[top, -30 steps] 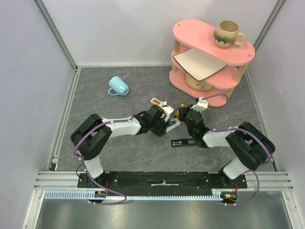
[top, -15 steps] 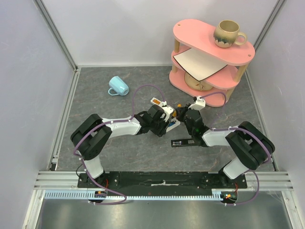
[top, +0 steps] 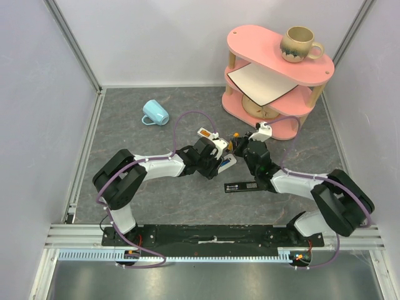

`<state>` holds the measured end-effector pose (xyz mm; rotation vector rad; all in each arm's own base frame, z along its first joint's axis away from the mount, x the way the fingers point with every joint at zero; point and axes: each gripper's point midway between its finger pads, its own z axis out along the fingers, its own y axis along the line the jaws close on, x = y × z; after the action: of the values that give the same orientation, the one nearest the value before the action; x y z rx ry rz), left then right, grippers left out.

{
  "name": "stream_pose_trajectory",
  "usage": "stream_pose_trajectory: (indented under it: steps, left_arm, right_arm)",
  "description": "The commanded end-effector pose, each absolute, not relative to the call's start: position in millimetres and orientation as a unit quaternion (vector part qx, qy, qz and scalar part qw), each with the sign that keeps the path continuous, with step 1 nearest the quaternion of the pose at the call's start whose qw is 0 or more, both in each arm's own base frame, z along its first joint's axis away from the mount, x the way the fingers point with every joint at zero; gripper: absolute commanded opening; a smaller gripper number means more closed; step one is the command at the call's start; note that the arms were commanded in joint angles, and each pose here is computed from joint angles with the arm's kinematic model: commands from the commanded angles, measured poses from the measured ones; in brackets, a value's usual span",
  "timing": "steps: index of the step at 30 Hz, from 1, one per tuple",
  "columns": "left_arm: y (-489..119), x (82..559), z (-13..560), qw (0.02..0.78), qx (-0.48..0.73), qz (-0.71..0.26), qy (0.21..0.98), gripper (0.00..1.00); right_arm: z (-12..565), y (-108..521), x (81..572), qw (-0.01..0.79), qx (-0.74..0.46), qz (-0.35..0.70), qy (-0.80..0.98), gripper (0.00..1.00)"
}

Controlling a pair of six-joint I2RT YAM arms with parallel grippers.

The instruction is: Unload the batteries from the remote control

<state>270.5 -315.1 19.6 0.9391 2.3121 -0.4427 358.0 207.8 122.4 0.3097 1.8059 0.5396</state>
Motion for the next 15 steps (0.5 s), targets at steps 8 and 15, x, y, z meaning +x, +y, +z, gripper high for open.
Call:
stream_pose_trajectory:
  steps: [8, 15]
  left_arm:
    - [-313, 262, 3, 0.268, 0.365, -0.164, 0.876, 0.02]
    - [-312, 262, 1, 0.265, 0.365, -0.163, 0.877, 0.02]
  right_arm:
    - [147, 196, 363, 0.607, 0.125, 0.196, 0.76, 0.0]
    - [148, 210, 373, 0.607, 0.116, 0.208, 0.759, 0.0]
